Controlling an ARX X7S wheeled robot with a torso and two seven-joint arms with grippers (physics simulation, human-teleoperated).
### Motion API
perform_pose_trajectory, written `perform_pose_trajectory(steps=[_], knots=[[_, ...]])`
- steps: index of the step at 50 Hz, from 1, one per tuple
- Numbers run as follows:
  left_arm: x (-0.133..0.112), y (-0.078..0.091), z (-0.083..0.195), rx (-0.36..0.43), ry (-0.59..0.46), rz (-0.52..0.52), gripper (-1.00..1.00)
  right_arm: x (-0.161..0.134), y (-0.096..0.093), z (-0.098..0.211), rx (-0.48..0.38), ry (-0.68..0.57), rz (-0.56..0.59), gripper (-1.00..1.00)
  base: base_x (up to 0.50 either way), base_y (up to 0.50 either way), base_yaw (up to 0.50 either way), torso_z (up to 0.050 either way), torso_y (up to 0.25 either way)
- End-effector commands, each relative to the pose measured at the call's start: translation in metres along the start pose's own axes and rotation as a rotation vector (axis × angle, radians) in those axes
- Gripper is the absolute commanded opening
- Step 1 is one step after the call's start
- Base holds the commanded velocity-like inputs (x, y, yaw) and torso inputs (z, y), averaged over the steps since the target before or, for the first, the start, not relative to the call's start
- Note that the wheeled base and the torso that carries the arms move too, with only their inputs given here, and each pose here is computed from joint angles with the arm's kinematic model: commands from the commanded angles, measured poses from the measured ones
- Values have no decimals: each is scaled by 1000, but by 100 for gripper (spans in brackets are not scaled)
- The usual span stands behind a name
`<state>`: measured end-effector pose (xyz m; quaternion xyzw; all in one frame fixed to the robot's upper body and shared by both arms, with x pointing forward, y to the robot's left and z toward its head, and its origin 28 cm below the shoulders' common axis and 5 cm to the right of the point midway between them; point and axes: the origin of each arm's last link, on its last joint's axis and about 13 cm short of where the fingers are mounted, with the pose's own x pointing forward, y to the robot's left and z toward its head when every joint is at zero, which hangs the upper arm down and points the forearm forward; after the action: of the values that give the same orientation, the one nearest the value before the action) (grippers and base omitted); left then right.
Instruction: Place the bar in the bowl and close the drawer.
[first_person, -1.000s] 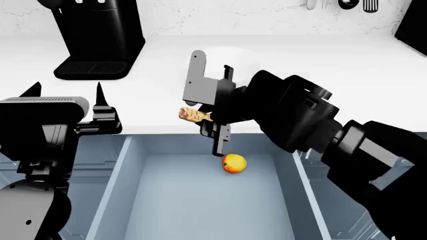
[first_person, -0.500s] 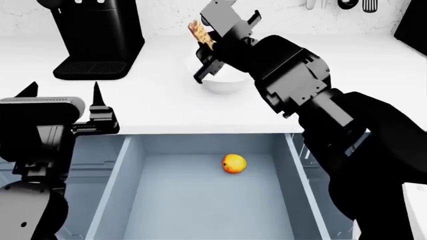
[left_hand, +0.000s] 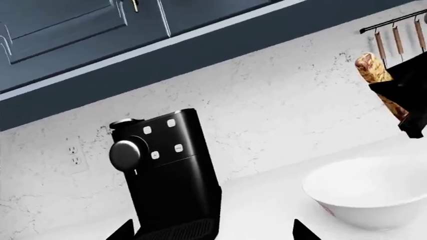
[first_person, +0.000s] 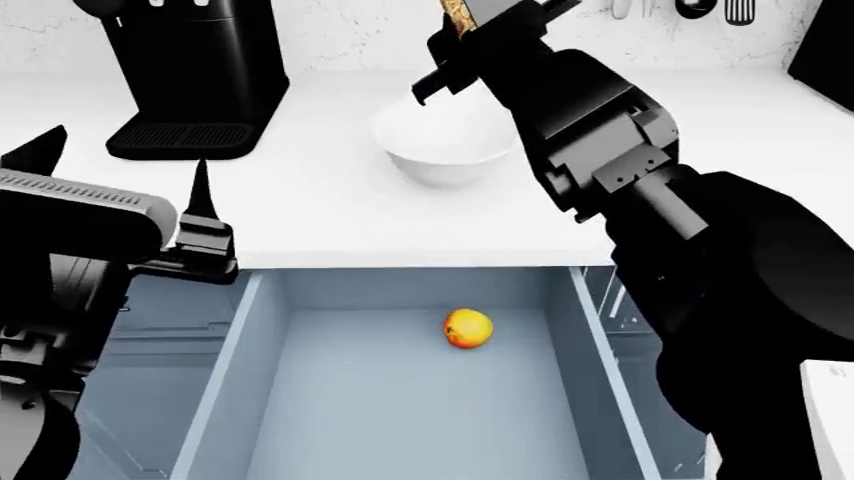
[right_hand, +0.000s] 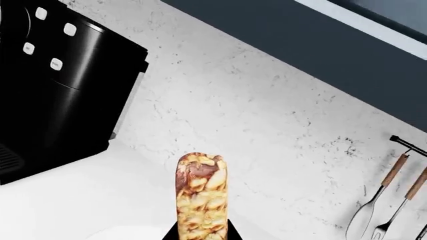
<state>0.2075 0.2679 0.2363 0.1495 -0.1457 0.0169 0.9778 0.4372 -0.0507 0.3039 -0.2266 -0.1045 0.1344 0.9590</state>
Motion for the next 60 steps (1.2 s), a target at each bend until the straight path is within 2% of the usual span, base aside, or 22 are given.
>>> perform_pose_trajectory(steps=[1, 16, 22, 26, 35, 42, 60], knots=[[-9, 8, 19, 85, -15, -27, 100, 1, -5, 4, -14, -24, -44, -100, 0, 0, 0, 0, 0], [-22, 16, 38, 156, -22, -43, 100, 1, -6, 6, 49, -46, -60, -100, 1, 0, 0, 0, -105], [-22, 15, 39, 155, -25, -34, 100, 2, -9, 16, 75, -86, -64, -100, 2, 0, 0, 0, -142], [-22, 14, 38, 154, -26, -33, 100, 3, -11, 25, 132, -121, -79, -100, 0, 0, 0, 0, -99], [-21, 16, 42, 154, -29, -32, 100, 4, -7, 32, 200, -184, -126, -100, 0, 0, 0, 0, -98], [-23, 16, 42, 161, -29, -33, 100, 4, -6, 30, 232, -188, -137, -100, 0, 0, 0, 0, -100], [-26, 18, 41, 169, -22, -27, 100, 4, -5, 29, 243, -188, -130, -100, -1, 0, 0, 0, -118]])
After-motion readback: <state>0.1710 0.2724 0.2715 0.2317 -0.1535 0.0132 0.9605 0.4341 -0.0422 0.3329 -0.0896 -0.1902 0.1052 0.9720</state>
